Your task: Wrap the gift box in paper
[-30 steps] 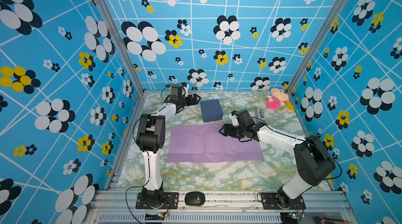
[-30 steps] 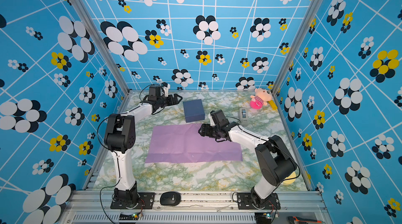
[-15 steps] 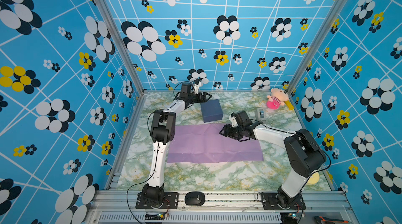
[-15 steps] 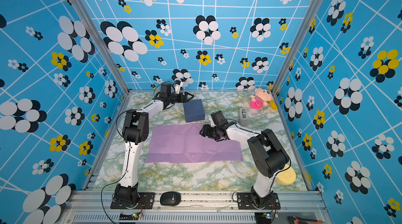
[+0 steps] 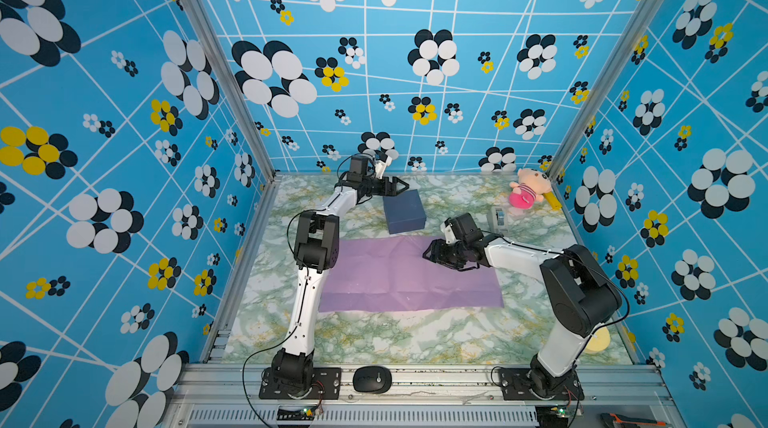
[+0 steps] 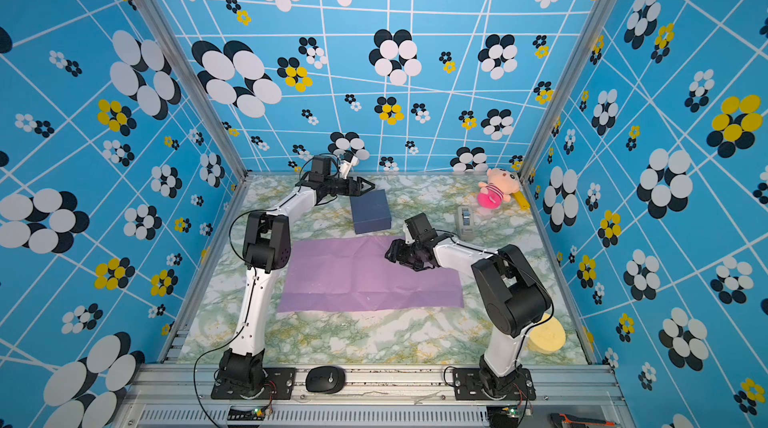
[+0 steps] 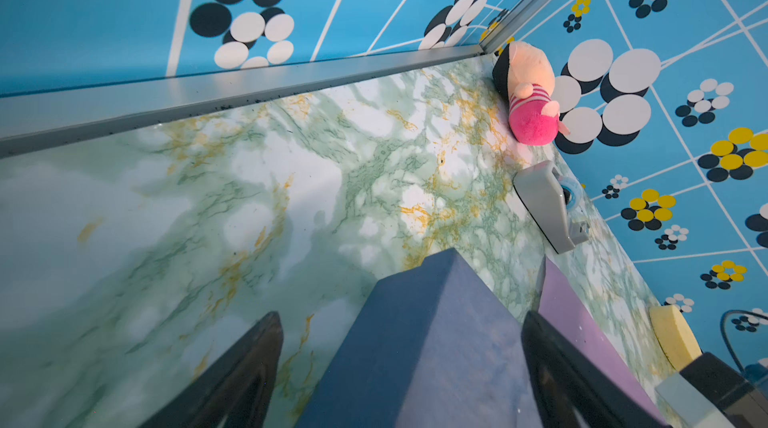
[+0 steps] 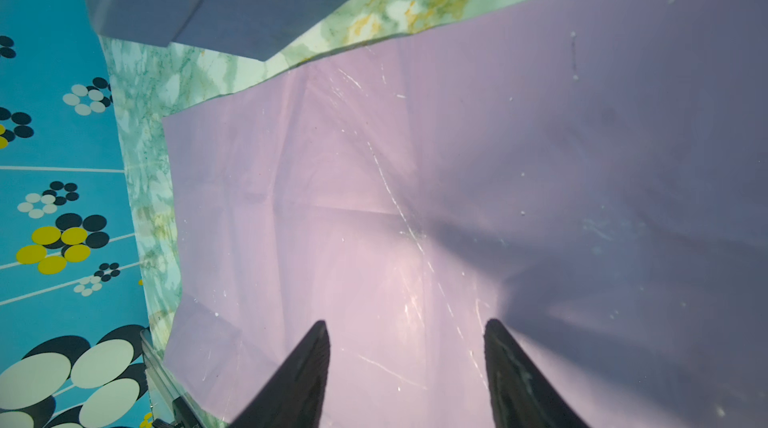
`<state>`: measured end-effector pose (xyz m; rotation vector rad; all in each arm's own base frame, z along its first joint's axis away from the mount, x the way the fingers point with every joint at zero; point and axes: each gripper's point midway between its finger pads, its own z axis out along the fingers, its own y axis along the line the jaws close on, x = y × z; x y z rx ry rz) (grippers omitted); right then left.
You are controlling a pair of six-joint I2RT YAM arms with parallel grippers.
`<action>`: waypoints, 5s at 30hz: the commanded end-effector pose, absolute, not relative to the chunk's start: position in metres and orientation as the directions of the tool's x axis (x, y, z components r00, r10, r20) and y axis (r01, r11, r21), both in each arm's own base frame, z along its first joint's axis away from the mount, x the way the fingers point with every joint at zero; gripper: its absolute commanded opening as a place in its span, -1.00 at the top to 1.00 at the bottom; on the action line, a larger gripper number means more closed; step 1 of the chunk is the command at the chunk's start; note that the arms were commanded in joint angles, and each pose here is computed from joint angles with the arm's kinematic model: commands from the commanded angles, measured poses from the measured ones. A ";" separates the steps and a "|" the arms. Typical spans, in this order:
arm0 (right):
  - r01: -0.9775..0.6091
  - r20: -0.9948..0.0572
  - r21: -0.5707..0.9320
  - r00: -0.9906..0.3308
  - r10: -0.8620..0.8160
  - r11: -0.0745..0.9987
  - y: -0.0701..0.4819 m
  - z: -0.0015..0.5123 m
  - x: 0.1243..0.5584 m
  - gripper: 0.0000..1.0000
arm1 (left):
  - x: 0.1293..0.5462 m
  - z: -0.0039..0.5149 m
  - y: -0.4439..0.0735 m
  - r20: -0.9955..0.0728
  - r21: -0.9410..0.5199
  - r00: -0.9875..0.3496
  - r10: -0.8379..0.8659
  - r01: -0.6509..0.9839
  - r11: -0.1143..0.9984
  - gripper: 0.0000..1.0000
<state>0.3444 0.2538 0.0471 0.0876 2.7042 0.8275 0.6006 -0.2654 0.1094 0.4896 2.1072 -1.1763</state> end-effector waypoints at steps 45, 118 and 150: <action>-0.300 -0.569 0.380 -0.822 -0.034 0.875 0.244 0.154 0.475 -0.89 | 0.357 0.133 -0.251 -0.497 -0.674 -0.855 -0.150 0.271 0.687 0.34; -0.092 -0.345 0.691 -0.913 0.216 0.717 0.283 0.095 0.387 0.38 | 0.384 0.017 -0.225 -0.383 -0.586 -0.888 -0.253 0.022 0.810 0.78; 0.203 -0.174 0.615 -0.908 0.382 0.762 0.228 -0.012 0.389 0.65 | 0.424 0.127 -0.224 -0.584 -0.545 -0.786 -0.203 0.193 0.816 0.19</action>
